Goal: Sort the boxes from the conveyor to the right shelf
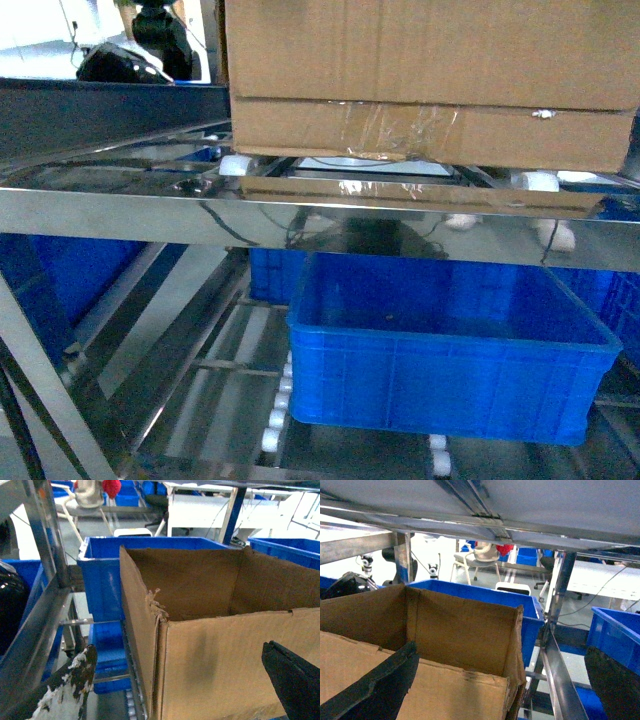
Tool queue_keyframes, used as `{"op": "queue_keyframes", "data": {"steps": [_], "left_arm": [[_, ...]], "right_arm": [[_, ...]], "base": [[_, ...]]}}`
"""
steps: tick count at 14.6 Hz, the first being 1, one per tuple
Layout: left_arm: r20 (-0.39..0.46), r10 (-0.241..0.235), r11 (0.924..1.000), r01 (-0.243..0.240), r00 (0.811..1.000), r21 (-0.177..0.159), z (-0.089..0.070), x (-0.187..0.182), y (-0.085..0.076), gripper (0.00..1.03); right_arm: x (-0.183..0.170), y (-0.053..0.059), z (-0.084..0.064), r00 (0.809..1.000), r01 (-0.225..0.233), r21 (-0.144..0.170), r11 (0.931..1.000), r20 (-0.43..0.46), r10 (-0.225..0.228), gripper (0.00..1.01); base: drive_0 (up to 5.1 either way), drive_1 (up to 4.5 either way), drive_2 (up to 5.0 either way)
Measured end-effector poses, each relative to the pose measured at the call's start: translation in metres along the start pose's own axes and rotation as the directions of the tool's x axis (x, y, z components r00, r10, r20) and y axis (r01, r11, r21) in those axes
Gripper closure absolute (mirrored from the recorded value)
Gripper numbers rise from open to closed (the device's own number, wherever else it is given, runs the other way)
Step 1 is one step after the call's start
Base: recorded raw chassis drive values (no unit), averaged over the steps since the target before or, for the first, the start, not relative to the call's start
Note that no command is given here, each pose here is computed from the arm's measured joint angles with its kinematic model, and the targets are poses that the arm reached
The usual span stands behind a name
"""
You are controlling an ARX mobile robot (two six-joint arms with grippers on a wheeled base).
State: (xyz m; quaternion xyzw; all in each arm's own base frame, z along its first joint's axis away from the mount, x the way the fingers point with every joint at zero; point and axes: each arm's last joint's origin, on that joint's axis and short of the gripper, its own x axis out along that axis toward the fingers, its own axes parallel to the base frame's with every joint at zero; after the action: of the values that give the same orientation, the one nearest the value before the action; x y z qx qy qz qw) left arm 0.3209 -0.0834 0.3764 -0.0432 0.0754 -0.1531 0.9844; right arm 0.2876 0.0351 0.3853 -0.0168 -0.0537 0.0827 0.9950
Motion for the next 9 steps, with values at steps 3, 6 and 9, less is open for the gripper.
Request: {"op": "queue_keyframes", "data": {"steps": [3,6,9], "left_arm": [[-0.005,0.032,0.9979,-0.032,0.999,0.056,-0.008,-0.056,0.015,0.05],[0.034,0.058,0.9947,-0.061,0.998,0.083,0.002,-0.098,0.016,0.05],[0.008,0.060,0.9942,-0.060,0.998,0.090,-0.002,-0.092,0.017,0.05]], "right_arm": [[-0.041,-0.003,0.011,0.999,-0.041,-0.020,0.9990,-0.020,0.041,0.03],[-0.052,-0.004,0.021,0.999,-0.037,-0.031,0.9989,0.017,0.037,0.03],[-0.047,-0.004,0.015,0.999,-0.032,-0.026,0.9991,-0.024,0.032,0.04]], "base": [[0.0,0.00,0.0],[0.0,0.00,0.0],[0.0,0.00,0.0]]}}
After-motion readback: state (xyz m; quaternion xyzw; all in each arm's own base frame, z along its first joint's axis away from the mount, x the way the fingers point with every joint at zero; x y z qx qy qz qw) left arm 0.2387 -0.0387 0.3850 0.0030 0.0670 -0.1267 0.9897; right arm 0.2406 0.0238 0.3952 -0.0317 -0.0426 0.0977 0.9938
